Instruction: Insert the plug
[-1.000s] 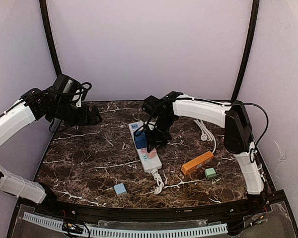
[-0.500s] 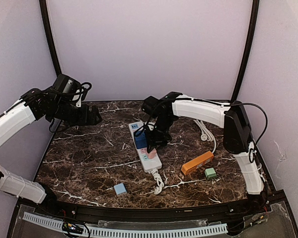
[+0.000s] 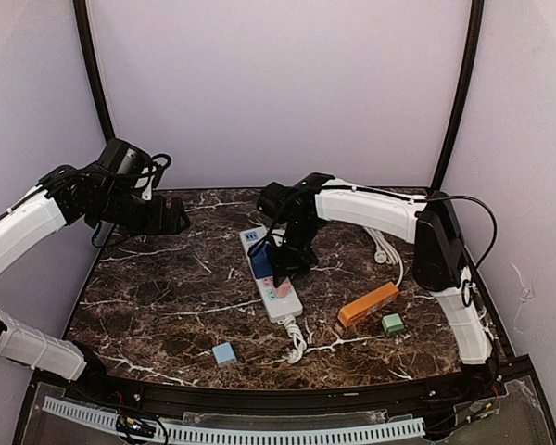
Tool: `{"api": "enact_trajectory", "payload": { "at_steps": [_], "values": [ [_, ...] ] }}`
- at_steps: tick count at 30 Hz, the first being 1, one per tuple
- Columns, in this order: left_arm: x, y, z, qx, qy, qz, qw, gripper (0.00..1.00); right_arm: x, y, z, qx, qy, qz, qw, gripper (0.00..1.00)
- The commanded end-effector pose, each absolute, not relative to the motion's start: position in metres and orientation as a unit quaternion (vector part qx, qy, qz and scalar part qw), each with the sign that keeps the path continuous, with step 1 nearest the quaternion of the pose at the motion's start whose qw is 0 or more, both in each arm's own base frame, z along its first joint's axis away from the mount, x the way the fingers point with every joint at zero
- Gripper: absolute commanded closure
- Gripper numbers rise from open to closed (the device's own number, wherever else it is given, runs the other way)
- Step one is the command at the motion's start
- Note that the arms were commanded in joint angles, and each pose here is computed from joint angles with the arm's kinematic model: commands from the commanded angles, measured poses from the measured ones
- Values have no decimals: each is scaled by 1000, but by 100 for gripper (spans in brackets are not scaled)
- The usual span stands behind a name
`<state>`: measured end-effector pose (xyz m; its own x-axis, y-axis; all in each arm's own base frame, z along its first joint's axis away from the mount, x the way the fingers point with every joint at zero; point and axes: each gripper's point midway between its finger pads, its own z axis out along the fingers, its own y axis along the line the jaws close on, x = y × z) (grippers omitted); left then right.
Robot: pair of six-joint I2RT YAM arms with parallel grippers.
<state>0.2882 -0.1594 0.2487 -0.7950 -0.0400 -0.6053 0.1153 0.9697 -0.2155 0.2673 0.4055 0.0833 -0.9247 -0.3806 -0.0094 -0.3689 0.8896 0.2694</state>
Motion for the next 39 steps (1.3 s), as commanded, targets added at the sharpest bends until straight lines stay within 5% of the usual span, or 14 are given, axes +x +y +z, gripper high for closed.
{"api": "enact_trajectory", "payload": {
  "at_steps": [1, 39],
  "values": [
    [287, -159, 248, 26, 940, -122, 318, 1, 255, 398, 69, 187, -977, -94, 44, 100],
    [284, -153, 239, 13, 945, -109, 307, 1, 242, 394, 40, 128, -990, -11, 57, 100]
  ]
}}
